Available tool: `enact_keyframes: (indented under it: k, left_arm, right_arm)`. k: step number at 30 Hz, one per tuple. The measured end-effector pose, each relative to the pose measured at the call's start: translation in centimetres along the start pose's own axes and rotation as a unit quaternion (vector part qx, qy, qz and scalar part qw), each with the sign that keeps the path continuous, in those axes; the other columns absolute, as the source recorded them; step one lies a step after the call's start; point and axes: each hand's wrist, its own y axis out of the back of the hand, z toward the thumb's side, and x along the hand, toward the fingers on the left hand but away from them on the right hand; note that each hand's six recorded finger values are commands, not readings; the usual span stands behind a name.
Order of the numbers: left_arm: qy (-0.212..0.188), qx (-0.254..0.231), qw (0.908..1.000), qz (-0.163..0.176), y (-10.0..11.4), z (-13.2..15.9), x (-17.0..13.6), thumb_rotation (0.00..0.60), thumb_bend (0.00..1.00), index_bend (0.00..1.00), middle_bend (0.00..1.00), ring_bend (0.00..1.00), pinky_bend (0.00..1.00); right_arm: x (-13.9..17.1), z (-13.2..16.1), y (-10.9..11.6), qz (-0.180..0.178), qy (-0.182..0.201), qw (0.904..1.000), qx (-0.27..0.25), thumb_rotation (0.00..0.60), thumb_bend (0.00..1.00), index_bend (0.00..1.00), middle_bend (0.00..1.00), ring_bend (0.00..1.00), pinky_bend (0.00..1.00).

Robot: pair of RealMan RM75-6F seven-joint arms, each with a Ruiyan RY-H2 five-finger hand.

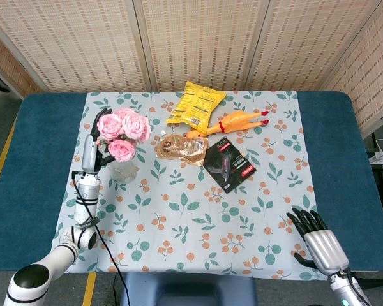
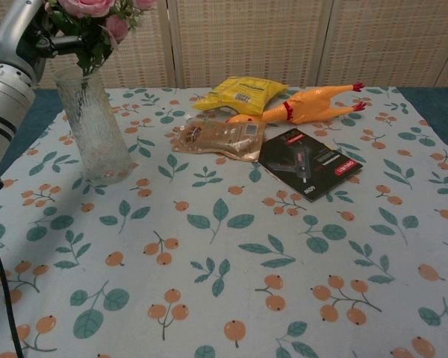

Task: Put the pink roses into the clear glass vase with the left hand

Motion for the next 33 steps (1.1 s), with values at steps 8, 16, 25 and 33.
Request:
enact_keyframes:
  k: [8,16,25,33]
  left_arm:
    - [0.011,0.036,0.9992,-0.015,0.3,-0.8,-2.0,0.600,0.43,0.00,0.09,0.00,0.08]
    - [0.022,0.045,0.9987,-0.010,1.8,-1.4,-3.6,0.600,0.40,0.00,0.03,0.00,0.08]
    - [0.020,0.068,0.9975,-0.004,3.8,-1.1,-4.0,0.600,0.38,0.00,0.00,0.00,0.07]
    - [0.036,0.089,0.9952,-0.021,5.1,-1.7,-6.1,0.600,0.35,0.00,0.00,0.00,0.08]
  right_arm:
    - [0.3,0.2,0.1,-0.002,0.004,1.0000,-0.001,0.600,0.15,0.00,0.00,0.00,0.00]
    - [0.4,0.3,0.2,-0.004,0.008,1.0000,-0.002,0.600,0.15,0.00,0.00,0.00,0.00]
    - [0.6,0.5,0.1,-0.002,0.015,0.9999,-0.002,0.600,0.15,0.00,0.00,0.00,0.00]
    - [0.8,0.7,0.2,-0.004,0.019,0.9998,-0.003,0.600,0.15,0.00,0.00,0.00,0.00]
